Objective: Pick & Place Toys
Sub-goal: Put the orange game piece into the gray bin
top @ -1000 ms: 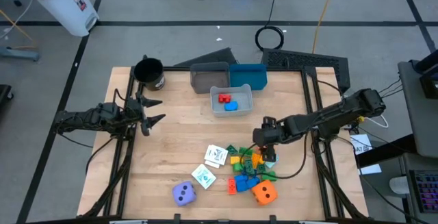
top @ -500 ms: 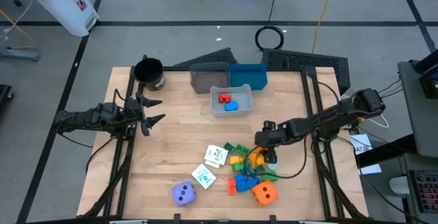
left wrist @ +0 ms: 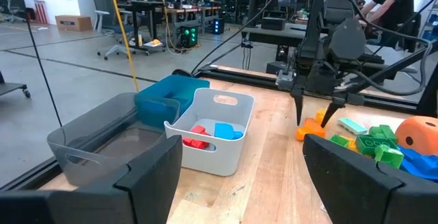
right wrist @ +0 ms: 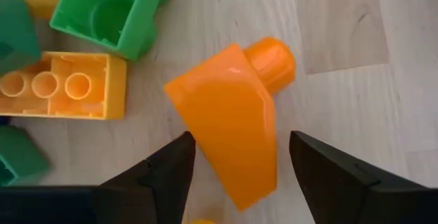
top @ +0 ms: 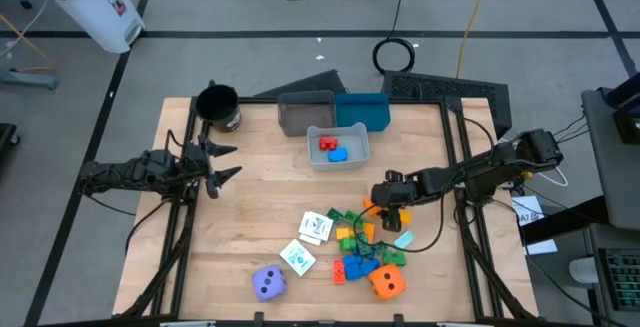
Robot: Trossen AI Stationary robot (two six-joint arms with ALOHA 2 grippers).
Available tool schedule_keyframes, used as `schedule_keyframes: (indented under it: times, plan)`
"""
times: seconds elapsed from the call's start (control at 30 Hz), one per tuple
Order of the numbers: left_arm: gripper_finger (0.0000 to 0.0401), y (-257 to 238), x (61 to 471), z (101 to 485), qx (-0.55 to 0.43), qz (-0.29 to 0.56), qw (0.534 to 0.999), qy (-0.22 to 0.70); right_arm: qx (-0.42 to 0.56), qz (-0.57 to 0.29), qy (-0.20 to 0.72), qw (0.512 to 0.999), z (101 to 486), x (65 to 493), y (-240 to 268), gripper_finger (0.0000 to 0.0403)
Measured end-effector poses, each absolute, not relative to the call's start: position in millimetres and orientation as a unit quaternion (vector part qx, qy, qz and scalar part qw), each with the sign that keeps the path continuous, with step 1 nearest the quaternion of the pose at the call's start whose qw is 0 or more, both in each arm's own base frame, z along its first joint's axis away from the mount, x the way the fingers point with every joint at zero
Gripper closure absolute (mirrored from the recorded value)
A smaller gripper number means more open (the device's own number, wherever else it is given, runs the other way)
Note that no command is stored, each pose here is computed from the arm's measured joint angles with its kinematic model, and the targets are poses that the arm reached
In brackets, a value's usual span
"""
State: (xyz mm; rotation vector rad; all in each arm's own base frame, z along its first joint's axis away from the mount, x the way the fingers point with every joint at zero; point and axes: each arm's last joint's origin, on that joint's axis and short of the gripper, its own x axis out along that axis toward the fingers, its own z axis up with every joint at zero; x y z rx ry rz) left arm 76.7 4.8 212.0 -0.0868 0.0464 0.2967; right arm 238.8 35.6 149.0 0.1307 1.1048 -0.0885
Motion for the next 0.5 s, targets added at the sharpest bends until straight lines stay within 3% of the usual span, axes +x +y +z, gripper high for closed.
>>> schedule_keyframes:
  times: [0.5]
  plan:
    - [0.0091,4.8,76.9,215.3,-0.048,0.147,0.988,0.006,0.053,-0.036,0.522,0.85,149.4,239.4,35.6,0.0214]
